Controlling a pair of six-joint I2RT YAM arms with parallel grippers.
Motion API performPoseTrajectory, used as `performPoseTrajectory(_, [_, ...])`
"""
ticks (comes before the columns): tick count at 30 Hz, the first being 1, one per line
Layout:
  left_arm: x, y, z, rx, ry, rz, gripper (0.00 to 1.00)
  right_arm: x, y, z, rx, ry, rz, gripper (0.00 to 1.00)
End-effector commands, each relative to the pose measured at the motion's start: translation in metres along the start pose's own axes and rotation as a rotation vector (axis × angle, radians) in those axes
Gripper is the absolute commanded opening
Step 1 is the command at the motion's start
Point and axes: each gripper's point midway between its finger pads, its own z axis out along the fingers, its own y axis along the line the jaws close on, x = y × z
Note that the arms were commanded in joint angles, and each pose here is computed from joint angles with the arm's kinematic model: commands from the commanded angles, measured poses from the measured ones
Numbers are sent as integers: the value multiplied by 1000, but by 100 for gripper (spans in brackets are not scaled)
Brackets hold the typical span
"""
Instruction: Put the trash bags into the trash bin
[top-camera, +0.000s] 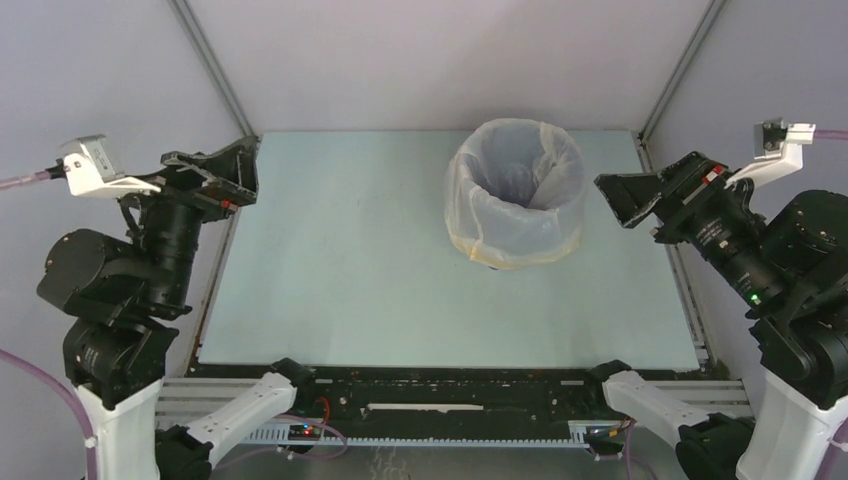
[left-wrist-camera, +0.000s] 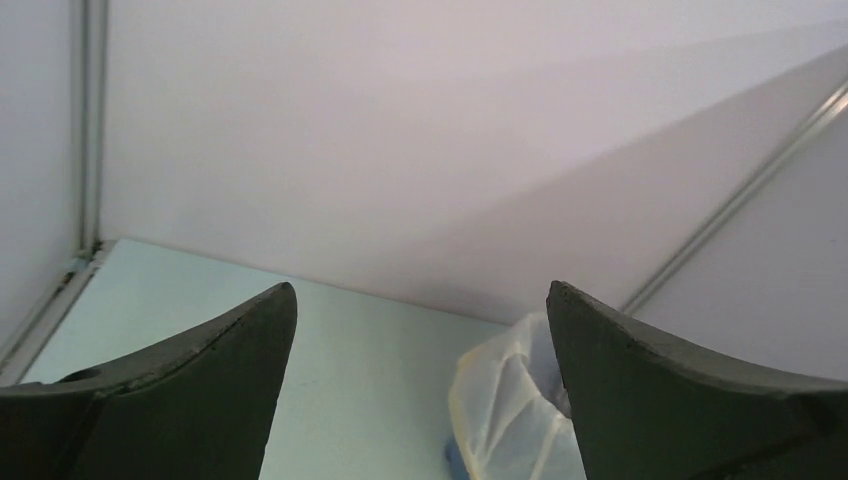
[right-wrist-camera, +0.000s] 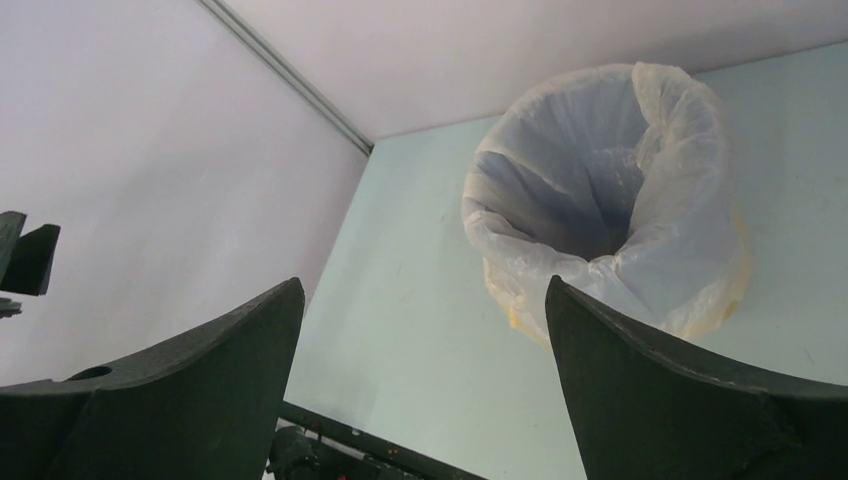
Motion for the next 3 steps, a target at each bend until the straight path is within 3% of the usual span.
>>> performPoseTrajectory(1, [7, 24, 0, -114, 5, 62, 100, 1, 6, 1, -36, 9, -15, 100])
performPoseTrajectory(3, [12, 25, 0, -120, 19, 39, 100, 1, 5, 4, -27, 12, -11, 100])
